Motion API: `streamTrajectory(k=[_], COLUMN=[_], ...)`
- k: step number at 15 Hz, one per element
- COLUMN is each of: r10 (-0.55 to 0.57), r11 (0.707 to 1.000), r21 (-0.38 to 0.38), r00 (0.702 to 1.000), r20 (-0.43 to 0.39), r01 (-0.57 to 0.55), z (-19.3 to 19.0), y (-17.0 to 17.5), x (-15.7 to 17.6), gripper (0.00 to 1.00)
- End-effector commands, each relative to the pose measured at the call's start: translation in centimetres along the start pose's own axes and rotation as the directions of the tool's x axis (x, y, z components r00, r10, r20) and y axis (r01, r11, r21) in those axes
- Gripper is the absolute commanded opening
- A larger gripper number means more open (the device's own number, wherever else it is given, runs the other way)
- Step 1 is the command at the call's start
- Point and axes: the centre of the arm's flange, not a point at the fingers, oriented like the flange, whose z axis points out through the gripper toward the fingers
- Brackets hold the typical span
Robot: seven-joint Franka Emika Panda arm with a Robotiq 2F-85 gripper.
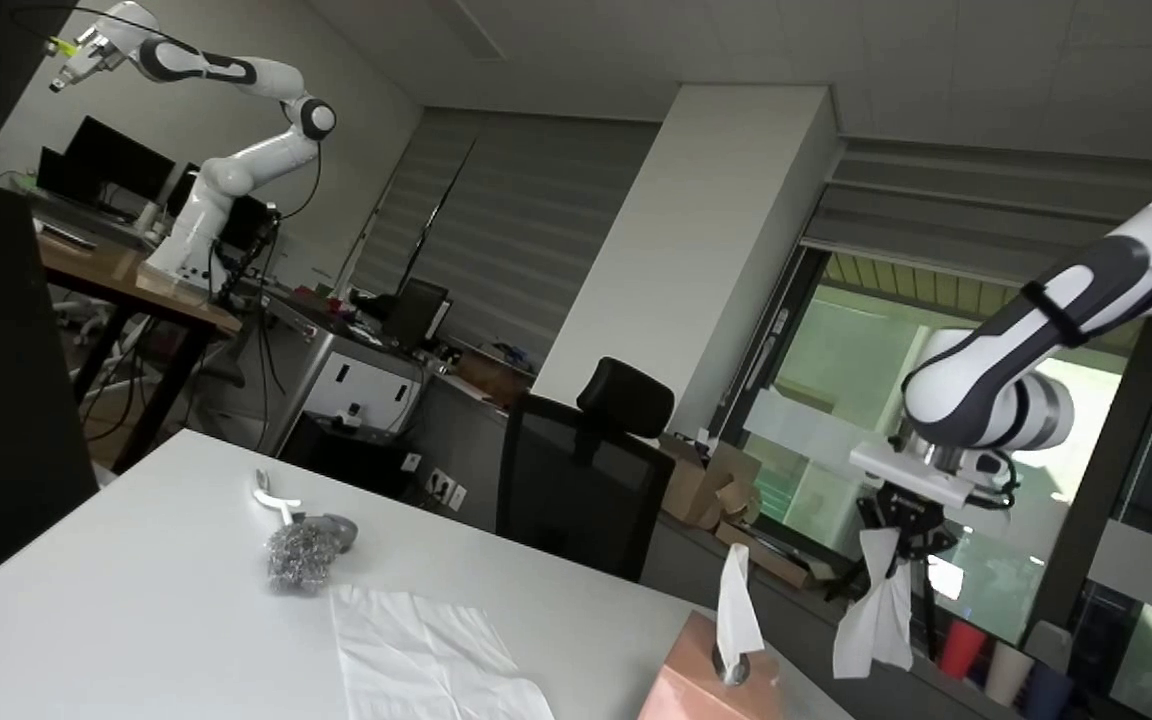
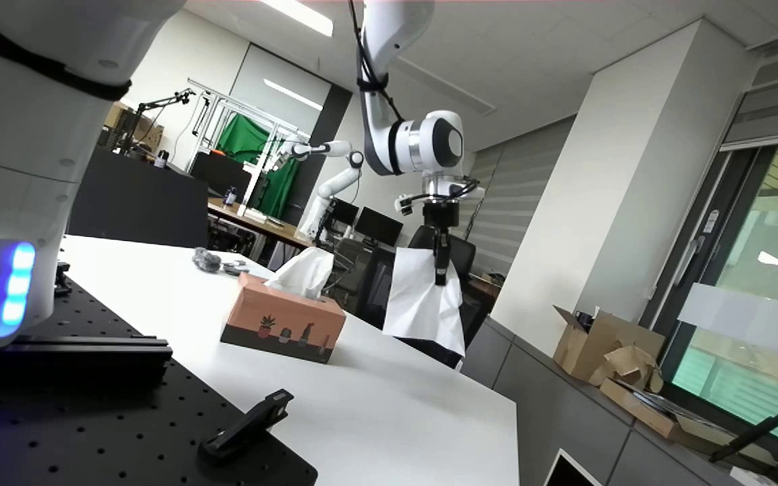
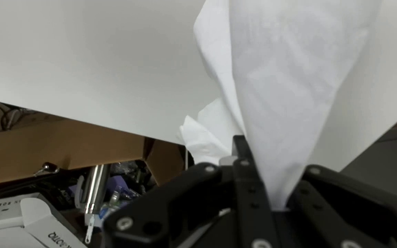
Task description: Take one tissue out of the box and put it on the table
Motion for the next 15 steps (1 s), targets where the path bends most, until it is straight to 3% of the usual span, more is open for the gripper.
streamTrajectory(k=[1,5,10,13,15], r10=[0.011,0.010,-0.019,-0.067,-0.106], r11=[0.996,0.983,0.949,0.931,0.937], r21=[-0.088,-0.183,-0.298,-0.327,-0.288], r00=[0.994,0.978,0.964,0.954,0.948], r20=[0.107,0.209,0.264,0.292,0.300], r01=[-0.001,0.029,0.100,0.165,0.196], z=[5.0,9.5,12.9,13.9,14.2], y=[-2.0,-1.7,-2.2,-3.4,-4.2], x=[4.4,8.2,10.9,11.0,10.7], gripper=[0.00,0.00,0.00,0.00,0.00])
